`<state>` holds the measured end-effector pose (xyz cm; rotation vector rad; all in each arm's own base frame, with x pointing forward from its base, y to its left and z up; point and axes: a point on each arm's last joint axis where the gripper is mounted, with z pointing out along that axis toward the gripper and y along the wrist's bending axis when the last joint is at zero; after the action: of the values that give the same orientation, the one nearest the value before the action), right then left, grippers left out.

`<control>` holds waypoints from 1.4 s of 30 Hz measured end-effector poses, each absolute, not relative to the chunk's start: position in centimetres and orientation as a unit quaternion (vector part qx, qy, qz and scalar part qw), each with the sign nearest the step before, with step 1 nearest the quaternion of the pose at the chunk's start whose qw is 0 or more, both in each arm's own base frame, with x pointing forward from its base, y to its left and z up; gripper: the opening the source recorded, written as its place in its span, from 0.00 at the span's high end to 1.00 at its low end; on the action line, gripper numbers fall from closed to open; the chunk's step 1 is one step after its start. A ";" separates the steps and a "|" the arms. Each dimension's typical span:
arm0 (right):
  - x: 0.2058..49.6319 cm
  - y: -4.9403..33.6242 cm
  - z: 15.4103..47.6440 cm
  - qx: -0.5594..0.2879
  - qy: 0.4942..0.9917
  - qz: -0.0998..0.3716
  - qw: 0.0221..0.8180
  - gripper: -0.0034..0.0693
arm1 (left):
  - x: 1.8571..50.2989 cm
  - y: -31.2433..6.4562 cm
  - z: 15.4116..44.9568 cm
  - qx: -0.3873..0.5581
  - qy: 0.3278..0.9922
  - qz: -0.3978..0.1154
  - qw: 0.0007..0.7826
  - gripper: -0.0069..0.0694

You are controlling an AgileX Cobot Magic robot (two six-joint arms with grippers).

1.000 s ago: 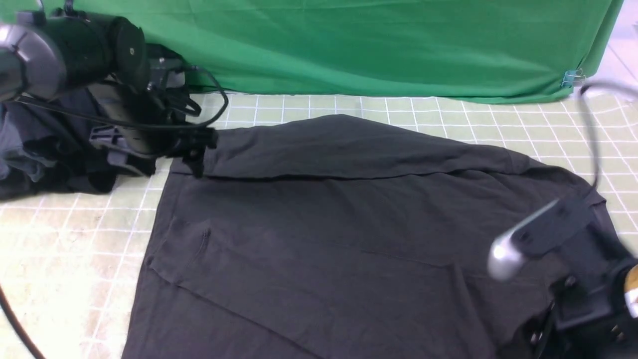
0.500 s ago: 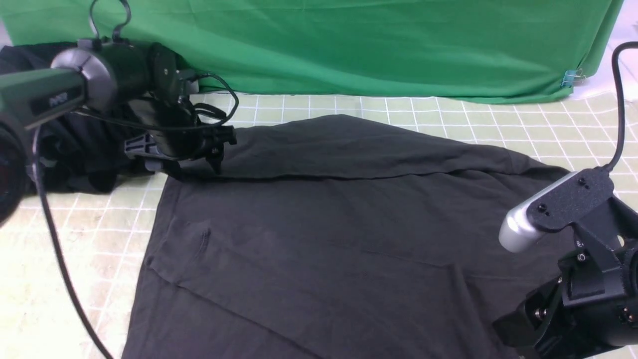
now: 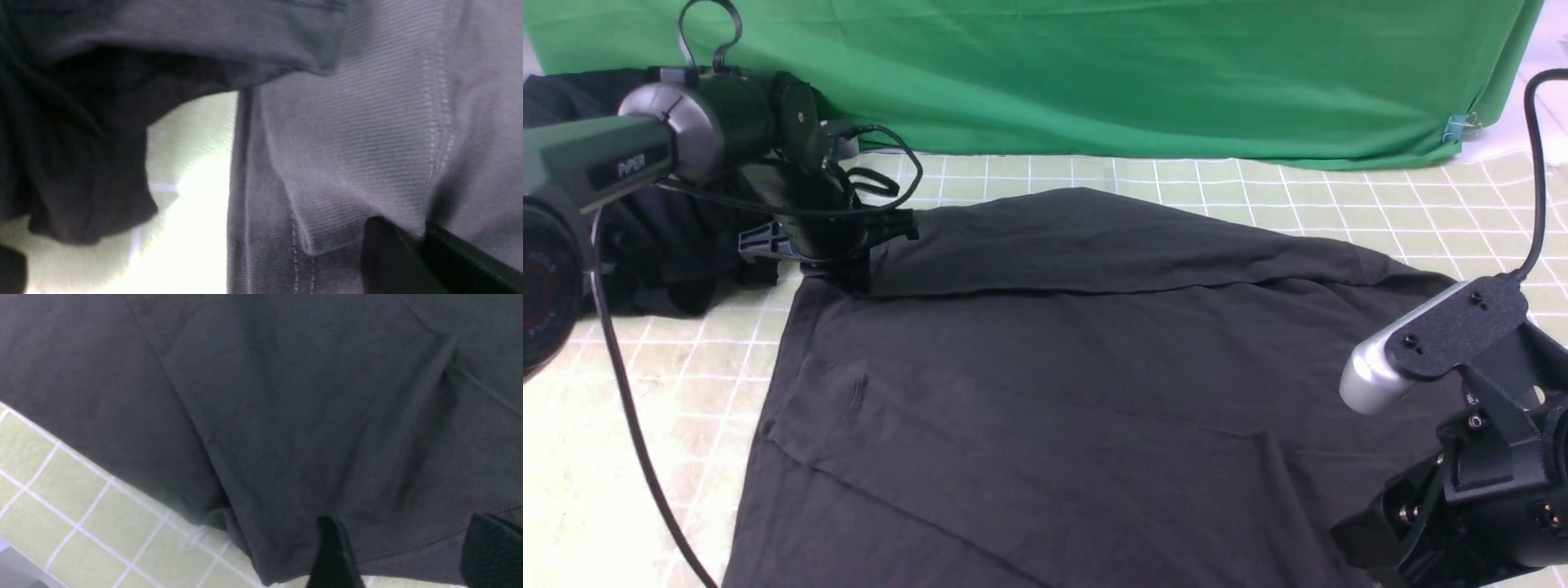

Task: Fold a long-sleeved shirt over a green coffee tablecloth.
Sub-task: 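Fold the left side of the dark shirt inward over its body with the left gripper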

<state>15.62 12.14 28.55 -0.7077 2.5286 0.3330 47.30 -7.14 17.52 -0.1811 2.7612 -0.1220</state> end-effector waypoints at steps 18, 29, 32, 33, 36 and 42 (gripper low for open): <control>15.6 12.1 28.5 -0.259 0.926 0.122 0.244 0.40 | 43.9 -7.6 23.5 -0.020 0.992 -0.051 0.114 0.88; 15.8 12.3 28.7 -0.258 0.923 0.126 0.258 0.40 | 36.3 -8.2 27.3 -0.022 0.996 -0.029 0.082 0.88; 15.8 12.3 28.7 -0.257 0.922 0.128 0.261 0.40 | 34.8 -7.8 26.1 -0.033 0.997 -0.020 0.060 0.88; 15.9 12.3 28.7 -0.257 0.922 0.128 0.261 0.40 | 34.7 -7.8 25.8 -0.034 0.998 -0.019 0.056 0.88; 15.9 12.3 28.7 -0.257 0.921 0.128 0.263 0.40 | 34.0 -7.7 24.2 -0.046 0.998 -0.020 0.041 0.88; 16.0 12.4 28.8 -0.256 0.918 0.131 0.273 0.40 | 33.1 -8.0 22.2 -0.060 0.997 -0.039 0.020 0.87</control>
<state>16.01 12.40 28.85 -0.6895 2.4710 0.3536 33.09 -7.97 22.23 -0.1874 3.0930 -0.1200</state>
